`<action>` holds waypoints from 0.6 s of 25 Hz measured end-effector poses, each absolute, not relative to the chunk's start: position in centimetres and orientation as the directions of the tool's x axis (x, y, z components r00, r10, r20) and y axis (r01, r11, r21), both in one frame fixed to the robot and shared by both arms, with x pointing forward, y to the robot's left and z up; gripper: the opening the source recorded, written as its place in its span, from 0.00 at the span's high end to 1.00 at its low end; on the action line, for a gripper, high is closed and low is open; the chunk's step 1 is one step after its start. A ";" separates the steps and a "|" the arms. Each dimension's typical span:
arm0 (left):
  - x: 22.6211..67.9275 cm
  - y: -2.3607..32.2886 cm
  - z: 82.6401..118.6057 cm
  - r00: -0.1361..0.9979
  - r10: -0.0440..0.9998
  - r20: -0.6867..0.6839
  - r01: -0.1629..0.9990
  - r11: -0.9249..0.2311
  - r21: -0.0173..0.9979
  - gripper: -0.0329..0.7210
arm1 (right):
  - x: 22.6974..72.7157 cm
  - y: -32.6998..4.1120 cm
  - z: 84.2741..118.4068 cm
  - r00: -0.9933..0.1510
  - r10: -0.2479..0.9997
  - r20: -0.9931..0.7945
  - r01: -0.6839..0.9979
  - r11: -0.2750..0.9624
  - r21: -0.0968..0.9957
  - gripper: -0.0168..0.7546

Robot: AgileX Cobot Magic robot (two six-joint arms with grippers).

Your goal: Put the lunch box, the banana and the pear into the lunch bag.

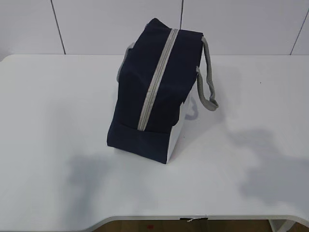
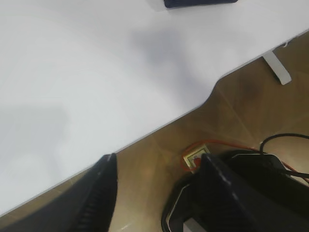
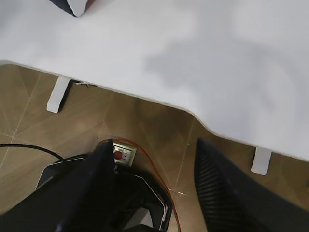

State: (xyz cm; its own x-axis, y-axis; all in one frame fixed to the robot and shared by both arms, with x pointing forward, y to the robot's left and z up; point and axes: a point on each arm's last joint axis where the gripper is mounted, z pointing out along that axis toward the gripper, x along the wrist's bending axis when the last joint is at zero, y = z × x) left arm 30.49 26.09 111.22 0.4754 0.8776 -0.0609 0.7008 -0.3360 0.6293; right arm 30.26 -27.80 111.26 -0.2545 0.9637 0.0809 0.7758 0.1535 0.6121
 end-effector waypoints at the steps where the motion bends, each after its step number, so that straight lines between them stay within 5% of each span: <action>1: 30.0 26.5 110.6 0.472 0.880 -0.048 0.689 -0.335 0.643 0.41 | 29.9 -27.9 110.5 -0.250 0.965 0.078 0.783 0.154 0.603 0.42; 15: 28.2 28.1 104.9 0.457 0.889 0.014 0.662 -0.351 0.663 0.42 | 27.8 -29.3 103.7 -0.164 0.986 -0.034 0.773 0.149 0.617 0.42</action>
